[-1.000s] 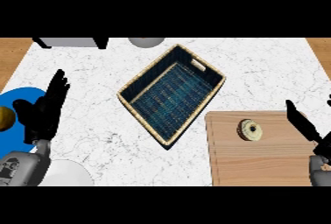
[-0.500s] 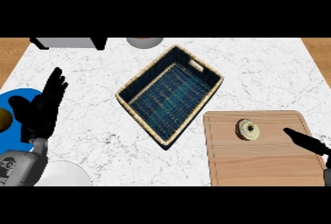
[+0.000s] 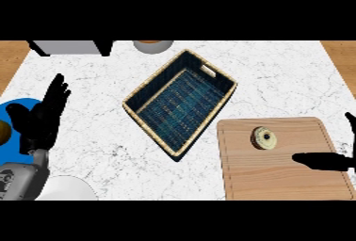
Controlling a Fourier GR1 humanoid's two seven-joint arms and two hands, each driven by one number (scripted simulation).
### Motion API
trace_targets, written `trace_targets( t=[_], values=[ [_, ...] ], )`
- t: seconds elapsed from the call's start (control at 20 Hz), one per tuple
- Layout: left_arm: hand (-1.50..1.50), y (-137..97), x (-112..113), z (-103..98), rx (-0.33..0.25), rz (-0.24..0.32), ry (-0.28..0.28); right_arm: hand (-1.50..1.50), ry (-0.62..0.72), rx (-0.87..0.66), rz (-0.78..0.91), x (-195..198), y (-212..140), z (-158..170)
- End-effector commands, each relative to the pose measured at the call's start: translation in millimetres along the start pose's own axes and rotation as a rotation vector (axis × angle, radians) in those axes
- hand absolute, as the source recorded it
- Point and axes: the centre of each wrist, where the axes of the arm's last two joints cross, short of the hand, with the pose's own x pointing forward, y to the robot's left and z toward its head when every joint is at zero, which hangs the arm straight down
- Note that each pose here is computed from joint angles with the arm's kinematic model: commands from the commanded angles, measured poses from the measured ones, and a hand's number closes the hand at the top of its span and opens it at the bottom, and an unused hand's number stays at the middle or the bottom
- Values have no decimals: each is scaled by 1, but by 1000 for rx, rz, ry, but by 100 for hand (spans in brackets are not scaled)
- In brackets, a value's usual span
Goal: Pick the cupcake from the cutting board and place it in the basket
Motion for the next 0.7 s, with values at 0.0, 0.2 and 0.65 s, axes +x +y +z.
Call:
trace_targets(
  t=[0.0,0.2,0.65],
  values=[
    [0,-6,-2,7,-1,16,7,-150,87,50,21,37,-25,45],
    [0,16,-14,6,-1,14,-3,-150,61,-16,-62,36,-18,70],
    [0,6,5,-8,-2,22,-14,-150,49,-16,-99,28,22,59]
  ],
)
